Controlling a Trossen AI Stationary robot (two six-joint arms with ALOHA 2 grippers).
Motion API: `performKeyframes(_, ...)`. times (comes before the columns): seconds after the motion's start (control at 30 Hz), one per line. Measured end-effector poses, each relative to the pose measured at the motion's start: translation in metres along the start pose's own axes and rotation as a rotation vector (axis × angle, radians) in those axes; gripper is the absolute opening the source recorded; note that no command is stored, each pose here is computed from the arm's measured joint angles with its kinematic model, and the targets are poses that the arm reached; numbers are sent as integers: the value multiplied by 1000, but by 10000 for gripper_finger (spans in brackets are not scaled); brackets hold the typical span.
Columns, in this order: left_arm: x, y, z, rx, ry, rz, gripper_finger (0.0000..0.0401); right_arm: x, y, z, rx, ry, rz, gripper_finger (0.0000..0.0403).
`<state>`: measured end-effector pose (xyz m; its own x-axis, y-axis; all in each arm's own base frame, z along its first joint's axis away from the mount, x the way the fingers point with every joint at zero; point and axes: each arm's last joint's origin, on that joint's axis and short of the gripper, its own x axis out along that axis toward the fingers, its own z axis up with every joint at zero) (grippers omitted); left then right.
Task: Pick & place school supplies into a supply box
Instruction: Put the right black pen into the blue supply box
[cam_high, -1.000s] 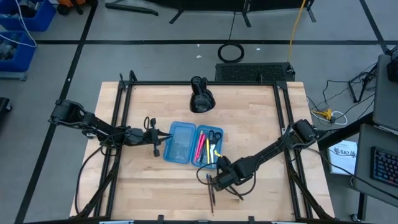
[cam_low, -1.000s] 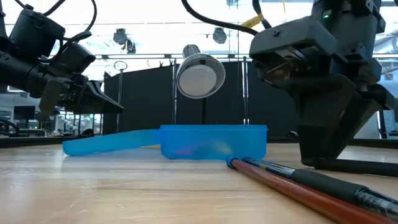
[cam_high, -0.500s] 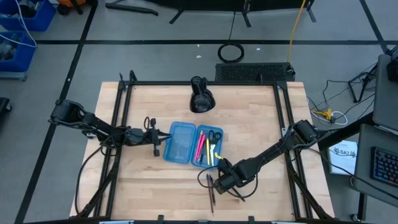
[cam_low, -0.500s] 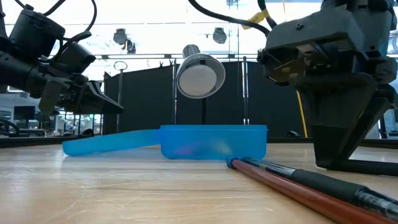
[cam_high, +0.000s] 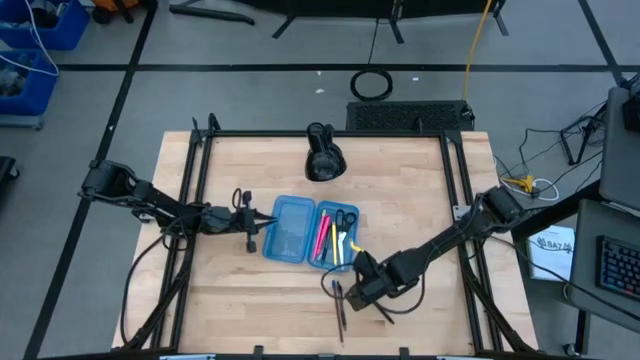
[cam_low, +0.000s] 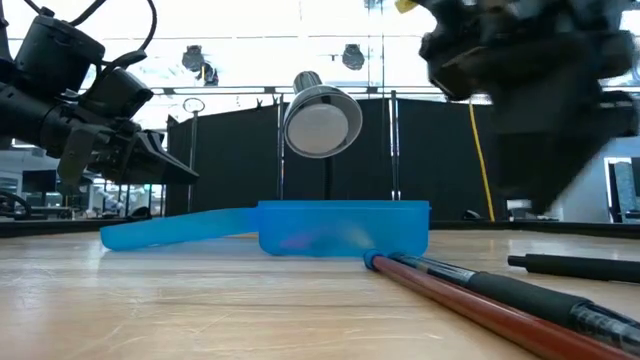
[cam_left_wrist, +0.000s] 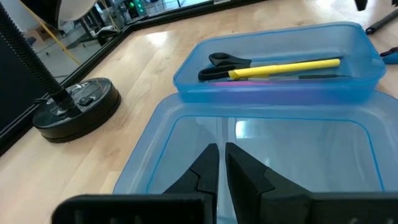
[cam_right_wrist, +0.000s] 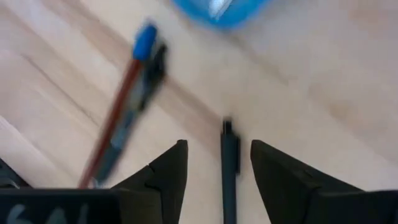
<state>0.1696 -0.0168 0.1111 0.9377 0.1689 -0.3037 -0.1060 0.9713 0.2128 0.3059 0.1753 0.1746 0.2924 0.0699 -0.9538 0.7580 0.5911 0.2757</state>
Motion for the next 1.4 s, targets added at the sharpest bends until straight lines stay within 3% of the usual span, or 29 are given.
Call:
performKeyframes(0.23,0,0,-1,4,12,-2,35,19,2,-19,16,57,-36,162)
performKeyframes(0.57,0,0,-1,4,11,-1,35,57,-13,-21,-6,73,-238,156)
performKeyframes(0.77,0,0,-1,8,11,0,35,75,-22,-22,17,122,-340,103)
performKeyframes(0.93,0,0,-1,8,11,0,35,75,-23,-22,19,121,-345,28)
performKeyframes(1.4,0,0,-1,4,11,0,35,49,-15,-17,14,-5,-238,24)
